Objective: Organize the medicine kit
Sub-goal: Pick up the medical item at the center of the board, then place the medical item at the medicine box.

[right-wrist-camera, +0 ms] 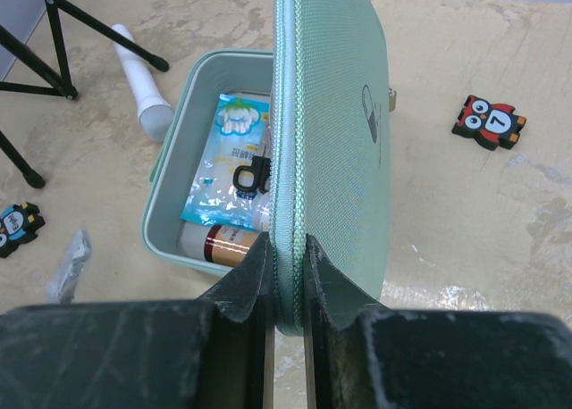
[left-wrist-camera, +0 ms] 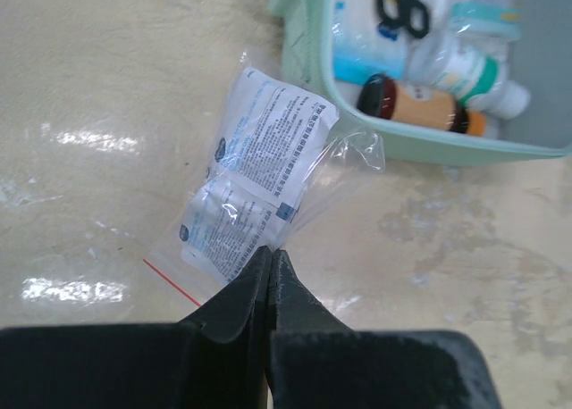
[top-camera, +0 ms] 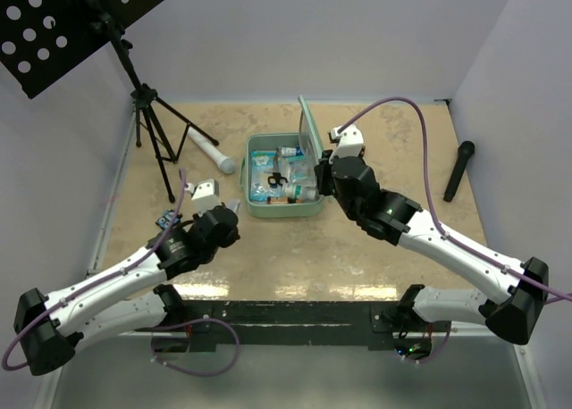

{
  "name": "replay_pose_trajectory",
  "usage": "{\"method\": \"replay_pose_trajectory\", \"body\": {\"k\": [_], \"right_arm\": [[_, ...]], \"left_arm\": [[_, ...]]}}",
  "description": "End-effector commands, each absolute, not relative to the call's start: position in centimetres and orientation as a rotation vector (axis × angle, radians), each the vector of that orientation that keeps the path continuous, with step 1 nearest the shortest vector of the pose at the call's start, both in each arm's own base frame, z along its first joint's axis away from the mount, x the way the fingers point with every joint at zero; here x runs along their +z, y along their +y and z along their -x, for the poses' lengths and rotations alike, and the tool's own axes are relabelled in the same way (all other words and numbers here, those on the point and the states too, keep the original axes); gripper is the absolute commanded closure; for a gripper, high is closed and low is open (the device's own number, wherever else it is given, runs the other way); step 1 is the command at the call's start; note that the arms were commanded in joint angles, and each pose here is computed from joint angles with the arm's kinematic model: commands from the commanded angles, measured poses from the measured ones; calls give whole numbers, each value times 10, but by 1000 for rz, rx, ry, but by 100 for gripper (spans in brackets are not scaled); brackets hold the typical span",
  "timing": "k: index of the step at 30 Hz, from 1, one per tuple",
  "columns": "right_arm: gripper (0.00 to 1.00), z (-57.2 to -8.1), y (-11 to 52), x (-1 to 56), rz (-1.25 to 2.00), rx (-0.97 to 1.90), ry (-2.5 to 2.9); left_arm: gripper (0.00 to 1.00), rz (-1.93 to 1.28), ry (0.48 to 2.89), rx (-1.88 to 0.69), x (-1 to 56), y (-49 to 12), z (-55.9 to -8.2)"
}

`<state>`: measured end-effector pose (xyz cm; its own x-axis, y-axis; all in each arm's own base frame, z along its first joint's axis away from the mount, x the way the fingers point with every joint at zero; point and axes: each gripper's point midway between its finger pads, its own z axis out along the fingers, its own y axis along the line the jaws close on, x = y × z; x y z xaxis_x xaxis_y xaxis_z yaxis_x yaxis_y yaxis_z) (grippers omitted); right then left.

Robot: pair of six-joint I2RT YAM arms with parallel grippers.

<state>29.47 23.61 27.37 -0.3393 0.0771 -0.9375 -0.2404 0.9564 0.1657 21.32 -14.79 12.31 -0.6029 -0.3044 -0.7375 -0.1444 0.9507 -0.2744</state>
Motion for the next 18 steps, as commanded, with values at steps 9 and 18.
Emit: {"method": "replay_pose_trajectory", "body": {"k": [9, 18], "right_arm": [[100, -287, 237, 253, 172, 303, 1973], [100, -288, 238, 251, 169, 306, 1978]], "left_arm": [[100, 277, 1799, -928, 274, -213, -225], [100, 285, 1563, -1217, 342, -236, -244]]}}
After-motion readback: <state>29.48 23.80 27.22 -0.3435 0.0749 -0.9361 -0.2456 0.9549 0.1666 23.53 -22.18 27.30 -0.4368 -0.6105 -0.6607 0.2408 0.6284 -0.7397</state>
